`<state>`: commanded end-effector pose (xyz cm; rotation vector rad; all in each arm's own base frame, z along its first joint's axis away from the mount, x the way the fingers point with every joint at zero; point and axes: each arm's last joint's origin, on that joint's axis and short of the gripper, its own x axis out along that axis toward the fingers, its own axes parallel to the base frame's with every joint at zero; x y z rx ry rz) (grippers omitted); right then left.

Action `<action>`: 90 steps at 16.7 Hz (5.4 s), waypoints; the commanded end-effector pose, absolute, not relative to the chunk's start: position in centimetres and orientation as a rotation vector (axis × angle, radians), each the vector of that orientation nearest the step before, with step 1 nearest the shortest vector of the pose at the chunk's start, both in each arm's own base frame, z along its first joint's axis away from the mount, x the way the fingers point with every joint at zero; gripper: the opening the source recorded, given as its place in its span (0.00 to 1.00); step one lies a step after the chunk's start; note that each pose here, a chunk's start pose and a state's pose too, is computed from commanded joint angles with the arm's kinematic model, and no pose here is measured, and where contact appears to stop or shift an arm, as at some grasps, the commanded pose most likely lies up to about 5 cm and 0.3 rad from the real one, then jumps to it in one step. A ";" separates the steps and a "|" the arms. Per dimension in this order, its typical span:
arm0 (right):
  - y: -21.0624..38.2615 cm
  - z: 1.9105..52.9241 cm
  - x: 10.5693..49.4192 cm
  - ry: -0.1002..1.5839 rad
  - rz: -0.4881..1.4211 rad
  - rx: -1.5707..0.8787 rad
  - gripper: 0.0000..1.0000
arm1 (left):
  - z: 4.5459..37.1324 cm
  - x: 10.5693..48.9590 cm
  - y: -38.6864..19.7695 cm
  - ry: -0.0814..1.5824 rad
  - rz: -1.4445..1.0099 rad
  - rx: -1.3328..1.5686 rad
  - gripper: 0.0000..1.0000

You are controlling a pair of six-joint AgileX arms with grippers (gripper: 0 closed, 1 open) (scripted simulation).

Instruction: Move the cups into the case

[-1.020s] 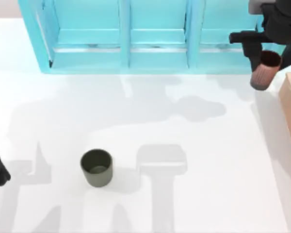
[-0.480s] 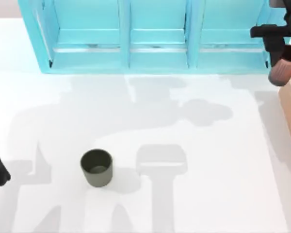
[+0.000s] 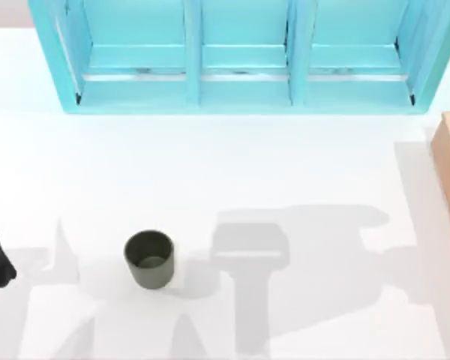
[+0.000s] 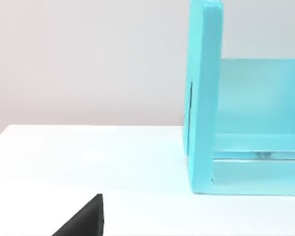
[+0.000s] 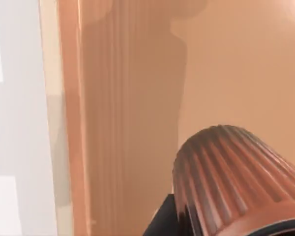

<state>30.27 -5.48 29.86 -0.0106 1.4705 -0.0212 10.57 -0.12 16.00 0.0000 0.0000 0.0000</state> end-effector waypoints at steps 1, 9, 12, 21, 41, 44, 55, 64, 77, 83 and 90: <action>-6.5 29.9 28.2 1.470 -0.025 -0.011 0.00 | 16.0 10.6 -0.1 0.000 0.000 0.000 1.00; -9.0 29.1 20.3 1.472 -0.034 -0.021 0.00 | 16.0 10.6 -0.1 0.000 0.000 0.000 1.00; -9.0 29.1 20.4 1.474 -0.032 -0.021 0.00 | 16.0 10.6 -0.1 0.000 0.000 0.000 1.00; -9.2 22.9 20.6 1.470 -0.035 -0.021 0.00 | 16.0 10.6 -0.1 0.000 0.000 0.000 1.00; -9.2 22.6 20.6 1.472 -0.034 -0.021 1.00 | 16.0 10.6 -0.1 0.000 0.000 0.000 1.00; -9.2 22.6 20.6 1.472 -0.034 -0.021 1.00 | 16.0 10.6 -0.1 0.000 0.000 0.000 1.00; -9.5 29.6 21.1 1.469 -0.036 -0.017 1.00 | 16.0 10.6 -0.1 0.000 0.000 0.000 1.00; -9.1 32.6 20.6 1.468 -0.034 -0.023 1.00 | 16.0 10.6 -0.1 0.000 0.000 0.000 1.00; 10.3 33.1 36.1 1.423 -0.078 -0.054 1.00 | 16.0 10.6 -0.1 0.000 0.000 0.000 1.00; 31.3 28.6 33.5 1.338 -0.060 -0.039 1.00 | 16.0 10.6 -0.1 0.000 0.000 0.000 1.00; 44.6 23.3 22.8 1.275 -0.012 0.003 1.00 | 16.0 10.6 -0.1 0.000 0.000 0.000 1.00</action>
